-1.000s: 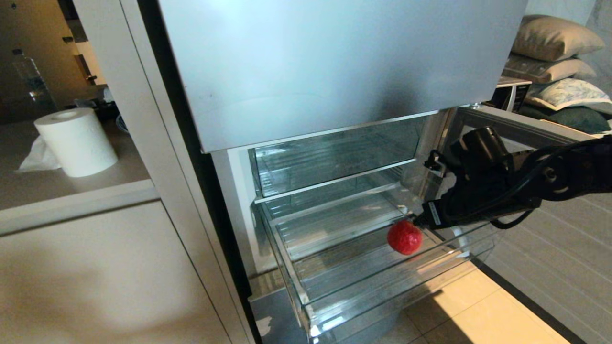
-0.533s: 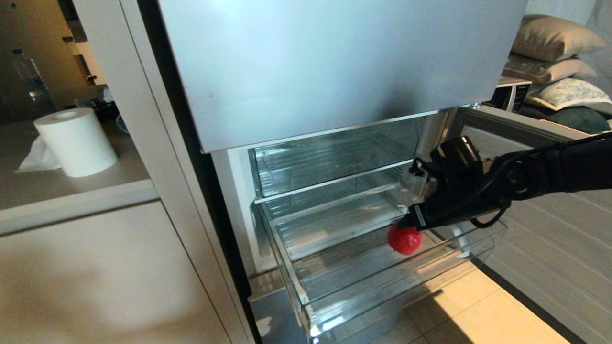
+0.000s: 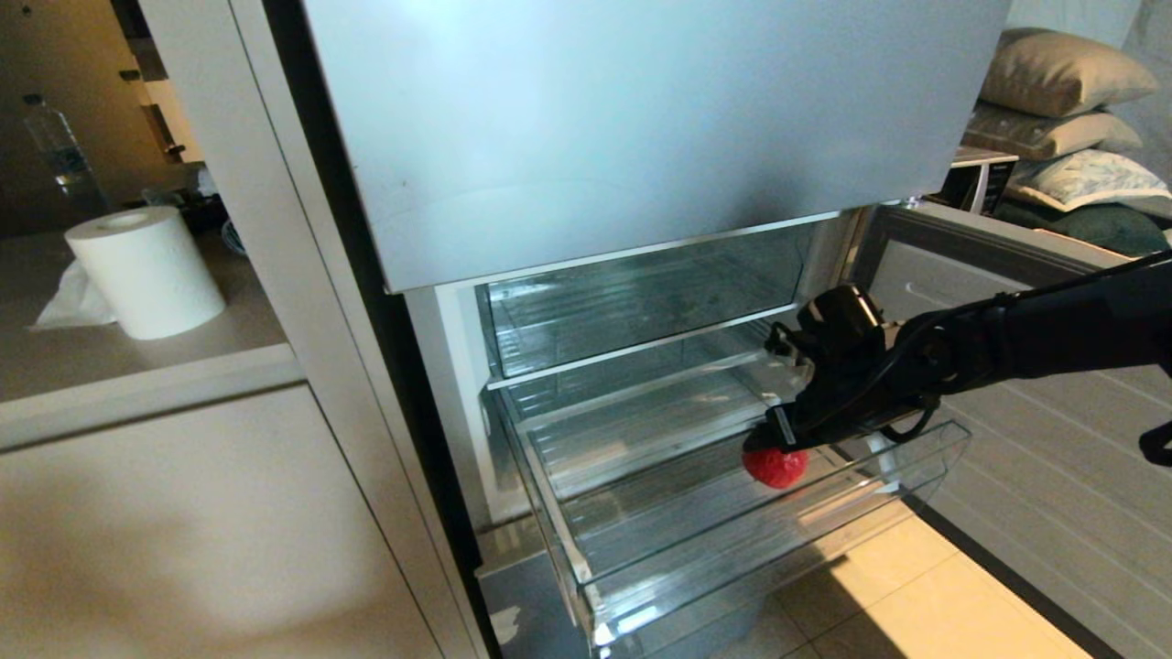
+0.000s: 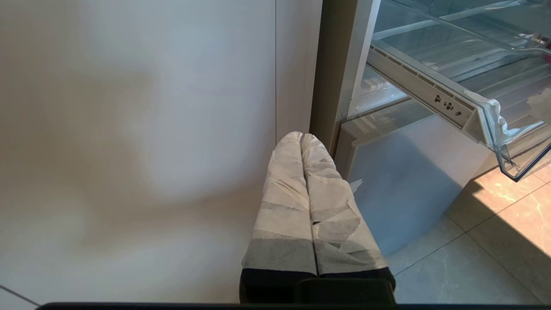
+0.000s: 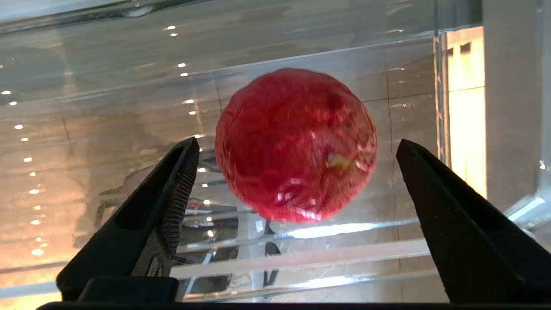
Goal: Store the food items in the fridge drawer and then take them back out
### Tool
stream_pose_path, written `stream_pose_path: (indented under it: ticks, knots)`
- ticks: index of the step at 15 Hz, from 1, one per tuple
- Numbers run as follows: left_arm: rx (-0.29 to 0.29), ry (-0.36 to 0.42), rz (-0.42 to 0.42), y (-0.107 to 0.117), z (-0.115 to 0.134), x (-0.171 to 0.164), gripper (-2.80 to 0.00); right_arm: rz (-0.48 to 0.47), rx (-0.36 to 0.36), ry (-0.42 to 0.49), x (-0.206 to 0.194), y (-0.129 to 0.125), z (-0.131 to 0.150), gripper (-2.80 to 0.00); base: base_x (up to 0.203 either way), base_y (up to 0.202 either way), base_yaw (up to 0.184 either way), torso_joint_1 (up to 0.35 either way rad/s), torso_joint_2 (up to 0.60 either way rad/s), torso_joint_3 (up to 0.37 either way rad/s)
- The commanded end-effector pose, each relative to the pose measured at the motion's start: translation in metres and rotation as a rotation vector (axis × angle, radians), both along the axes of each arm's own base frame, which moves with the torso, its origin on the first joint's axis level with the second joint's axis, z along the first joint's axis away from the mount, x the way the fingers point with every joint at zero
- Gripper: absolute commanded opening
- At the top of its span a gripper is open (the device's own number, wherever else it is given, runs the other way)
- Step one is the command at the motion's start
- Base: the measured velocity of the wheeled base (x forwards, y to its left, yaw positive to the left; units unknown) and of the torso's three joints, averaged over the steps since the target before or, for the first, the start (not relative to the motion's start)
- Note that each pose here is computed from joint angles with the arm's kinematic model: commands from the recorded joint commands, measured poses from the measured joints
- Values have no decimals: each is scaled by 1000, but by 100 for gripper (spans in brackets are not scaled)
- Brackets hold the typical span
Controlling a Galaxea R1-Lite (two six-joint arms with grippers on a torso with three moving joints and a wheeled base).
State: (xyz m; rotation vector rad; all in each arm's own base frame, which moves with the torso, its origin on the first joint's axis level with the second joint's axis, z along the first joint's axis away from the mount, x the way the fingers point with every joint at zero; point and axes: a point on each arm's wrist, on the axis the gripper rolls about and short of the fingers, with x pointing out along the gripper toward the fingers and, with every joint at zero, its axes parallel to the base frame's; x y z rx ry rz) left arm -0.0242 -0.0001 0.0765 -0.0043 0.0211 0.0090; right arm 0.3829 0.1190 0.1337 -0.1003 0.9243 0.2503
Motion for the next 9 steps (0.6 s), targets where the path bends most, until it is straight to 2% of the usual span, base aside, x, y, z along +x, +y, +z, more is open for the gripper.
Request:
stream_pose_path:
  ticks: [1,9]
  knots:
    - [0,0,1,0,0,0,-280,-3,-1,11,5,2,-7,0,0,0,0,0,0,0]
    - [0,0,2,0,0,0,-280,-12,2,37,3,9,-17,0,0,0,0,0,0,0]
